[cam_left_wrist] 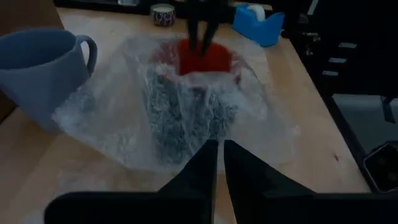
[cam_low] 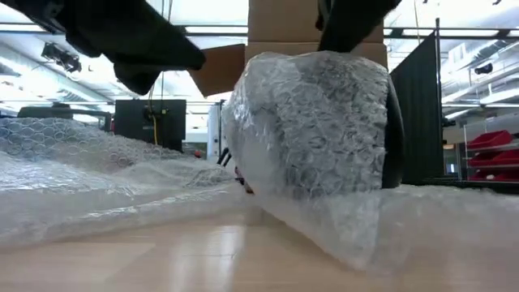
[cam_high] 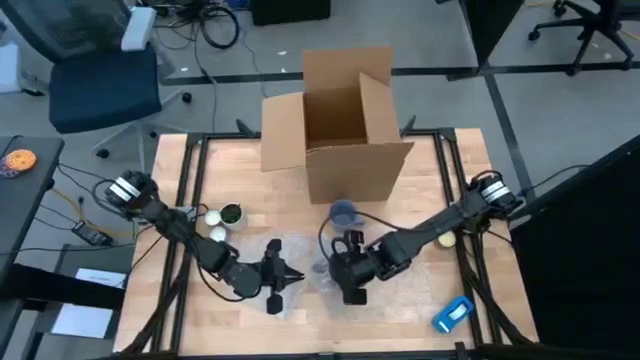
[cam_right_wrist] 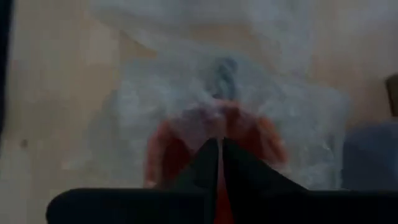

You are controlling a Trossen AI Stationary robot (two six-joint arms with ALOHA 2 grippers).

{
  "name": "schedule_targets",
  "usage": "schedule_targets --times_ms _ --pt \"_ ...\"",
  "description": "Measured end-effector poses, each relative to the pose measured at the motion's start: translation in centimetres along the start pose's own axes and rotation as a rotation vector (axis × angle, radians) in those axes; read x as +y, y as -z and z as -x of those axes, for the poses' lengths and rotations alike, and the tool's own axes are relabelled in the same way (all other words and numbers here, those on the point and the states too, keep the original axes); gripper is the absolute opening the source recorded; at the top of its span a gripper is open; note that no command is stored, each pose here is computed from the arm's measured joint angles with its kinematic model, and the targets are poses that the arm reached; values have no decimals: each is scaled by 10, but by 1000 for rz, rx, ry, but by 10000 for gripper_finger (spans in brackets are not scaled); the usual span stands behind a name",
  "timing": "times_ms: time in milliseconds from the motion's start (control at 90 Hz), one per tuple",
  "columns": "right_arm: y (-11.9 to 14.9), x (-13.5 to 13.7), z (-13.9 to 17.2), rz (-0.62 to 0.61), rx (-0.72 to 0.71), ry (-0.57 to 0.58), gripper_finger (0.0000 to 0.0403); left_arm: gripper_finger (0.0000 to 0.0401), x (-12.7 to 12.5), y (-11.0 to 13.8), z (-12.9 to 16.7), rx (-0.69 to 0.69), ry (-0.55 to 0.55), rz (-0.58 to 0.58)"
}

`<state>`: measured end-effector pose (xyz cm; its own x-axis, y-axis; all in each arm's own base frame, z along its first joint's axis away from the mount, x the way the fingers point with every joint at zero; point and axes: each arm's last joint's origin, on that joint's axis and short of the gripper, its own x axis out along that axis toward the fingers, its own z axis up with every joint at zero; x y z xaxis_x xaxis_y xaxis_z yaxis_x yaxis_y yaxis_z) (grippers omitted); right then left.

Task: Wrap mug
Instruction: Wrap the black mug with the top bubble wrap

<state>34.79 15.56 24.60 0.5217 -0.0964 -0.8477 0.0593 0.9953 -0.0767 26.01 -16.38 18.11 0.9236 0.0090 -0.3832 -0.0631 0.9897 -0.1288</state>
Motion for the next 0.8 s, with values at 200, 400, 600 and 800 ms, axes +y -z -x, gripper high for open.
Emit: schedule_targets --times_ms 200,400,600,800 --pt "13 -9 -20 -37 36 -12 0 15 -1 5 -5 3 -1 19" --pt "15 -10 -26 -50 31 -54 0 15 -1 5 -5 1 2 20" --pt "-1 -1 5 -6 -19 -31 0 15 -1 5 -5 6 -4 24" --pt "-5 14 37 47 -121 21 0 15 0 5 -6 6 -5 46"
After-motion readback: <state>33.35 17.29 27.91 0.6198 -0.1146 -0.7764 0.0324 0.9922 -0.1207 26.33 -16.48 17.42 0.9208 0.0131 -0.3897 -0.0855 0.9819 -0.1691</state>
